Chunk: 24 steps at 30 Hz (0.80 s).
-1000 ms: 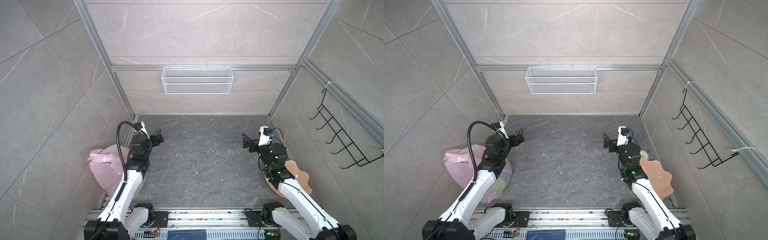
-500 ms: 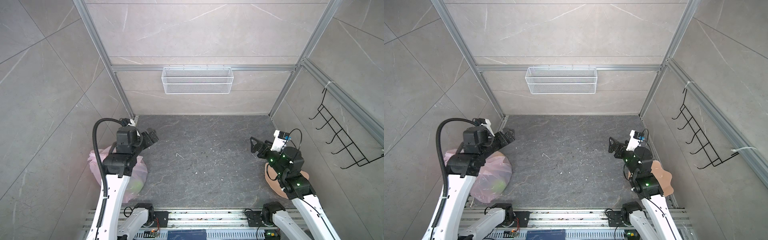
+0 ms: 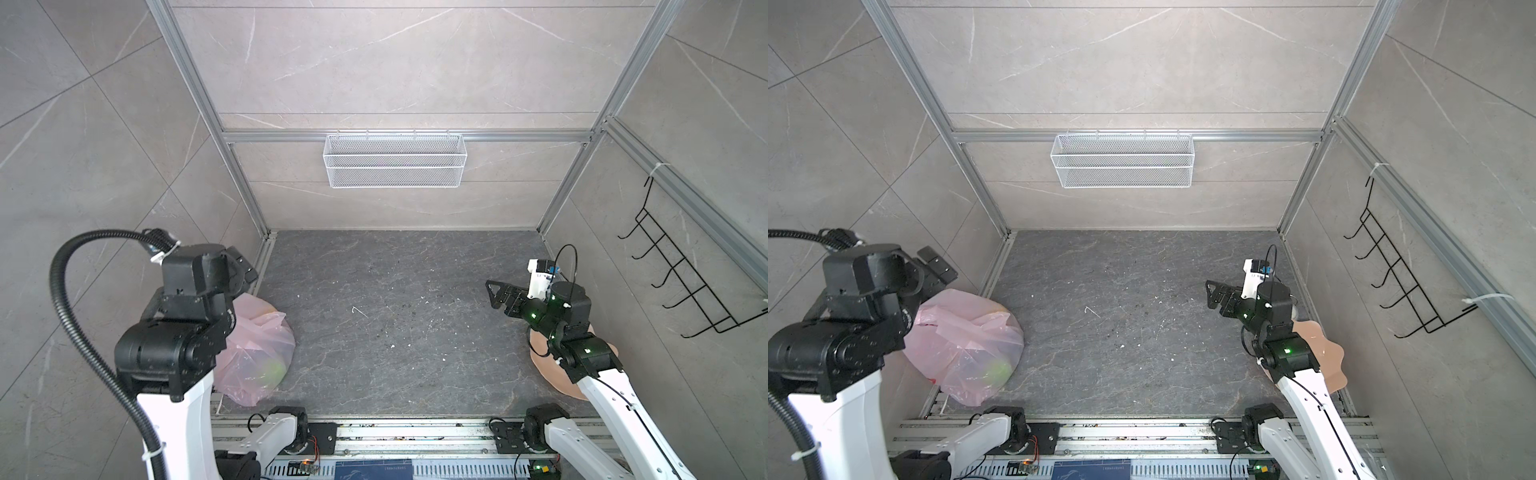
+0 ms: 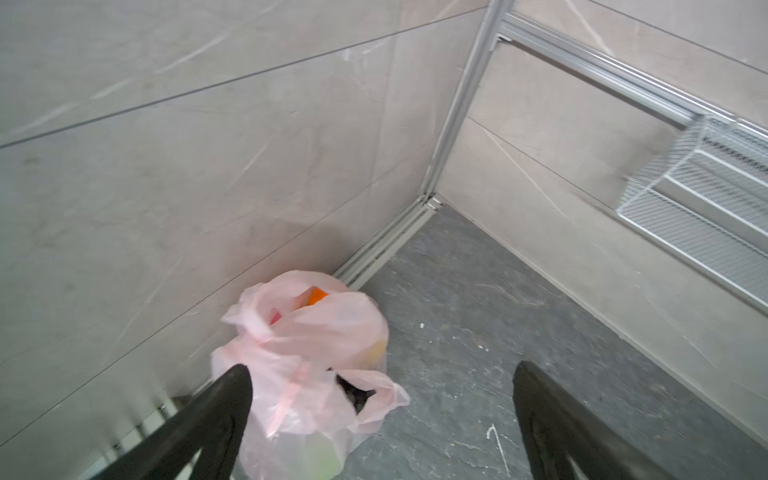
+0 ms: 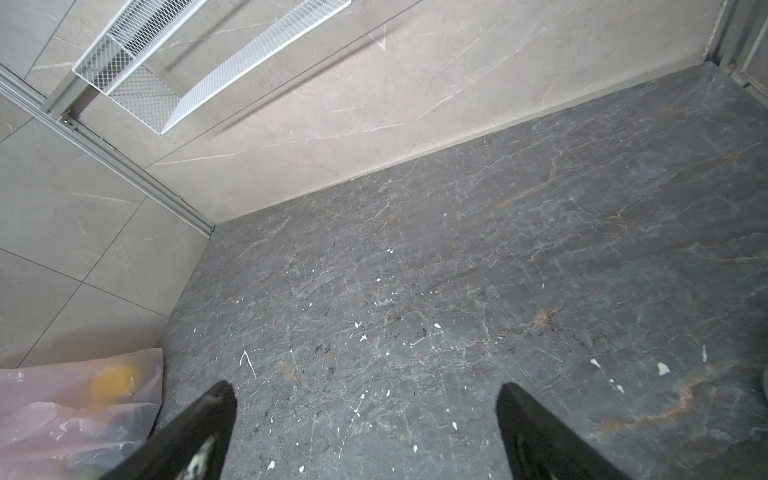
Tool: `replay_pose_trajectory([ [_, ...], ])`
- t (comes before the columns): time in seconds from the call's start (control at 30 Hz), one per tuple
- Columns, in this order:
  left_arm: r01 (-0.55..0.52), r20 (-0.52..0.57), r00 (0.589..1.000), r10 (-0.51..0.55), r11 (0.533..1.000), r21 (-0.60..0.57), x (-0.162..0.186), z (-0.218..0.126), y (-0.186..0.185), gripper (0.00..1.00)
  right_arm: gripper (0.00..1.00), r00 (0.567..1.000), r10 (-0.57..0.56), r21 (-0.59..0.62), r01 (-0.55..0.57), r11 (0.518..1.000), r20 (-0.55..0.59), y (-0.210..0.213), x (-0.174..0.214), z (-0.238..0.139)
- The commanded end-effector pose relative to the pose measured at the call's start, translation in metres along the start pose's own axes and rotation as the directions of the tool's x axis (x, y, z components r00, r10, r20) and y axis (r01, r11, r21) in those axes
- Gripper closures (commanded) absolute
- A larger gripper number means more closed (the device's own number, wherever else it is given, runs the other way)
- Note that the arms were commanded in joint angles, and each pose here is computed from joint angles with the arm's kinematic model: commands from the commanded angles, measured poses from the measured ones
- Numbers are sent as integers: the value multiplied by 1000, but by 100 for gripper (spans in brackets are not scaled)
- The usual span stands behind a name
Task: Take the fake fruits out of the plastic bag
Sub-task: 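Grasp the pink bag's handle with the left gripper and lift it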
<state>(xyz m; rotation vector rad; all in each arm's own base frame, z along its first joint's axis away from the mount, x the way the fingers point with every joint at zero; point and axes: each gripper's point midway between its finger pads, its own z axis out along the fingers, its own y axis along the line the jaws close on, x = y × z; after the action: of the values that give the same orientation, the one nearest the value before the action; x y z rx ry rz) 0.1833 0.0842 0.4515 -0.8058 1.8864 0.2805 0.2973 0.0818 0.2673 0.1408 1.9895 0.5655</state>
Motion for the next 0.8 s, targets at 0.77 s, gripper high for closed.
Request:
replay_pose_trajectory([
  [0.77,325,-162,902,-401,875,-359,88,115,57,0,1,993,-22,-41,17,999,-113,18,22,5],
])
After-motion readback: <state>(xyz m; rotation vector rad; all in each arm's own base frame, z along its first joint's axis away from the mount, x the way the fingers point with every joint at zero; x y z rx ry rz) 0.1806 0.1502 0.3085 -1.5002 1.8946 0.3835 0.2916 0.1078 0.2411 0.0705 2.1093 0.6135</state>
